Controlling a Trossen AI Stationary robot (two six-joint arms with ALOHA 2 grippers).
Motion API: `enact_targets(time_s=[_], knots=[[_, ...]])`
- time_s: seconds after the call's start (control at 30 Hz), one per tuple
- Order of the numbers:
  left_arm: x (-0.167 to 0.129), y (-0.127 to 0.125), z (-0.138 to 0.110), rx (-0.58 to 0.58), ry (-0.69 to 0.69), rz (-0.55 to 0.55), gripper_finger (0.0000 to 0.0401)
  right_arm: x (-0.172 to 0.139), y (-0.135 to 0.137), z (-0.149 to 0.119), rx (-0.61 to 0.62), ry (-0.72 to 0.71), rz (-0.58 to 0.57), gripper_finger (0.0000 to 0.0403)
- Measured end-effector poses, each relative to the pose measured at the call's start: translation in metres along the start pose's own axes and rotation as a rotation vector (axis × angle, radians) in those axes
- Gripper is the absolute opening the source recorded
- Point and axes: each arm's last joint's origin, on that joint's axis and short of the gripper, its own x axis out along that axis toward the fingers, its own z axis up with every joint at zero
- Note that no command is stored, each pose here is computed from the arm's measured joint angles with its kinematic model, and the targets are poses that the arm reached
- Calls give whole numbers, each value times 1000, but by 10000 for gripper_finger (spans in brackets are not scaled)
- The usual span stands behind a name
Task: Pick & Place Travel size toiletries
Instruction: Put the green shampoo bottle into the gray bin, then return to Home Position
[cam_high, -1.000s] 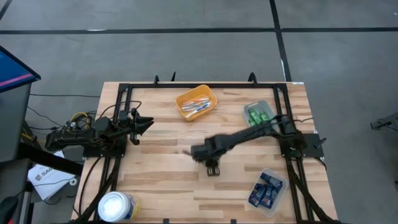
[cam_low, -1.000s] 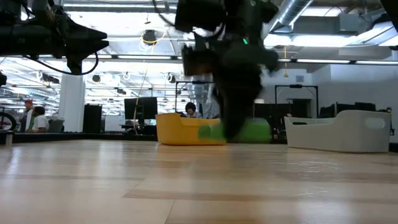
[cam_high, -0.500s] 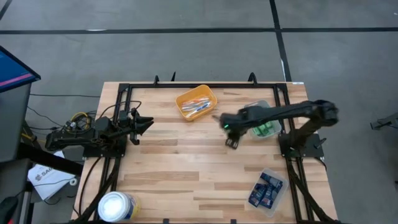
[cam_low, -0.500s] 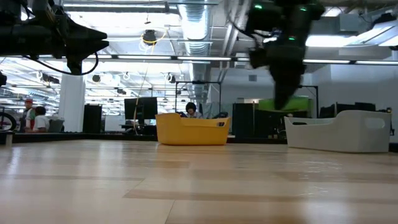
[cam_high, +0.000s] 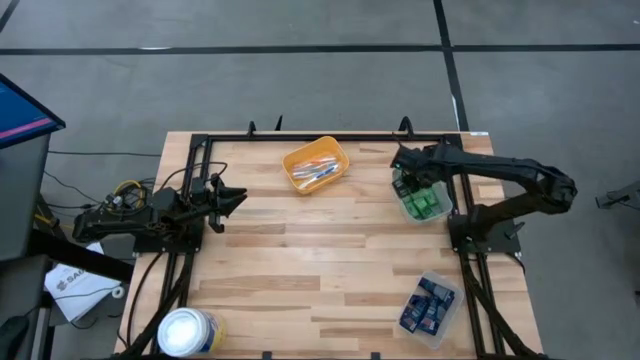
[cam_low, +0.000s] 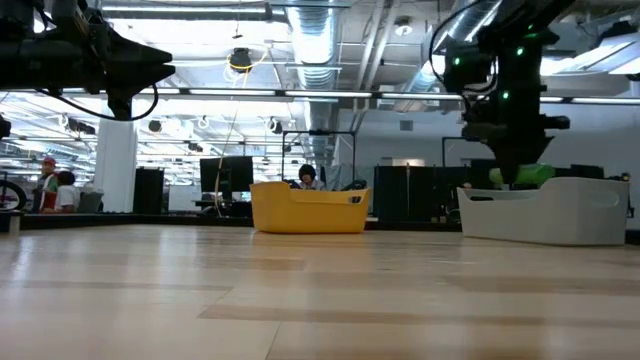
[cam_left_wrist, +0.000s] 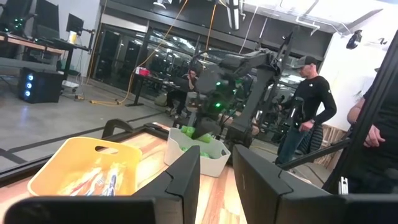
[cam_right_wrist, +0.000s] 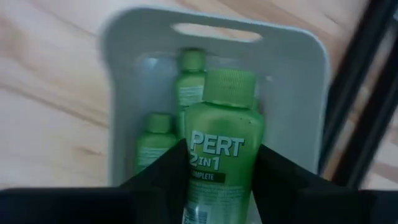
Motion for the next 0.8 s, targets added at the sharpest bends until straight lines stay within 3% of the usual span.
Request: enact_targets(time_s=[0.17,0.47,0.8], knots=[[0,0,0,1,3,-2,92,14,-6,9,51,53,-44,170],[2,0,-2,5,25,4,92,16,-6,13,58,20,-62,285],[5,1,-7,17,74,21,92,-2,-4,6,29,-66,6,295]])
